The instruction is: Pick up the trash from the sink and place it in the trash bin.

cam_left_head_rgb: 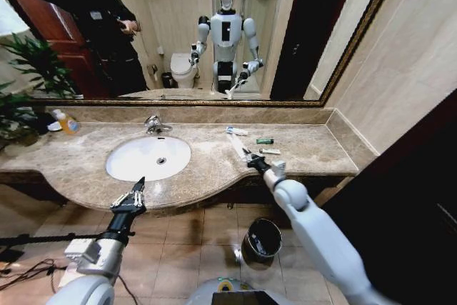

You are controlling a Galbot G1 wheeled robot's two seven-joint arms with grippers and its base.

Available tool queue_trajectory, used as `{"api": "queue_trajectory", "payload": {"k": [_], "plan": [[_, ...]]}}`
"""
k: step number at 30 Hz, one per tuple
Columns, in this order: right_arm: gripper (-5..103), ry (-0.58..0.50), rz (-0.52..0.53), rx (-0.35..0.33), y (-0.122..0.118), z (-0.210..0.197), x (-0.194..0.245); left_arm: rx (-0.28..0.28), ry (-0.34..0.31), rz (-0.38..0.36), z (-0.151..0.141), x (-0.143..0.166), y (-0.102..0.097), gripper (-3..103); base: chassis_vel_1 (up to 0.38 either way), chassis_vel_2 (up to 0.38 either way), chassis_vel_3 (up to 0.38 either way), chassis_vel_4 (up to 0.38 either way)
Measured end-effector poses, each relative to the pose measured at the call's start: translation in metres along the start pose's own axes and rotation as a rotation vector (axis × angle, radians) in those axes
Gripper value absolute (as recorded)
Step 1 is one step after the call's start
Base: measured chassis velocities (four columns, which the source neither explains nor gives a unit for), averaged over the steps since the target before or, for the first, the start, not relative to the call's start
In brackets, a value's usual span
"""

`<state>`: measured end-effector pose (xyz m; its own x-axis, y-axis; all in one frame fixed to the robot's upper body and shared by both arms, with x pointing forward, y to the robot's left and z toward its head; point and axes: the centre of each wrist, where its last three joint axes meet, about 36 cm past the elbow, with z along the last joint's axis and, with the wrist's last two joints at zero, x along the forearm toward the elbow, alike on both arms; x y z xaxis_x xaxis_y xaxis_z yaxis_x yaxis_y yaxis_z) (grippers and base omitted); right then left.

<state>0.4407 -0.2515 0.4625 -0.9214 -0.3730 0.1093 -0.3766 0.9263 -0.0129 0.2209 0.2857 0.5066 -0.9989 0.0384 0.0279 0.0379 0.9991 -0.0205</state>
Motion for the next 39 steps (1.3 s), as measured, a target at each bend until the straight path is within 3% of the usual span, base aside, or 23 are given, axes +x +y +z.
{"api": "queue_trajectory", "payload": {"k": [9,19,26,39], "plan": [[0,0.006,0.059,-0.028,-0.023,0.015,0.054,0.000,0.000,0.000,0.000,0.000,0.000,0,0.000,0.000,0.000,0.000],[0,0.046,0.032,-0.070,-0.051,0.049,0.112,0.000,0.000,0.000,0.000,0.000,0.000,0,0.000,0.000,0.000,0.000],[0,0.080,0.077,-0.091,-0.053,0.093,0.144,0.000,0.000,0.000,0.000,0.000,0.000,0,0.000,0.000,0.000,0.000],[0,0.199,0.153,-0.035,-0.067,0.195,0.161,0.000,0.000,0.000,0.000,0.000,0.000,0,0.000,0.000,0.000,0.000]]}}
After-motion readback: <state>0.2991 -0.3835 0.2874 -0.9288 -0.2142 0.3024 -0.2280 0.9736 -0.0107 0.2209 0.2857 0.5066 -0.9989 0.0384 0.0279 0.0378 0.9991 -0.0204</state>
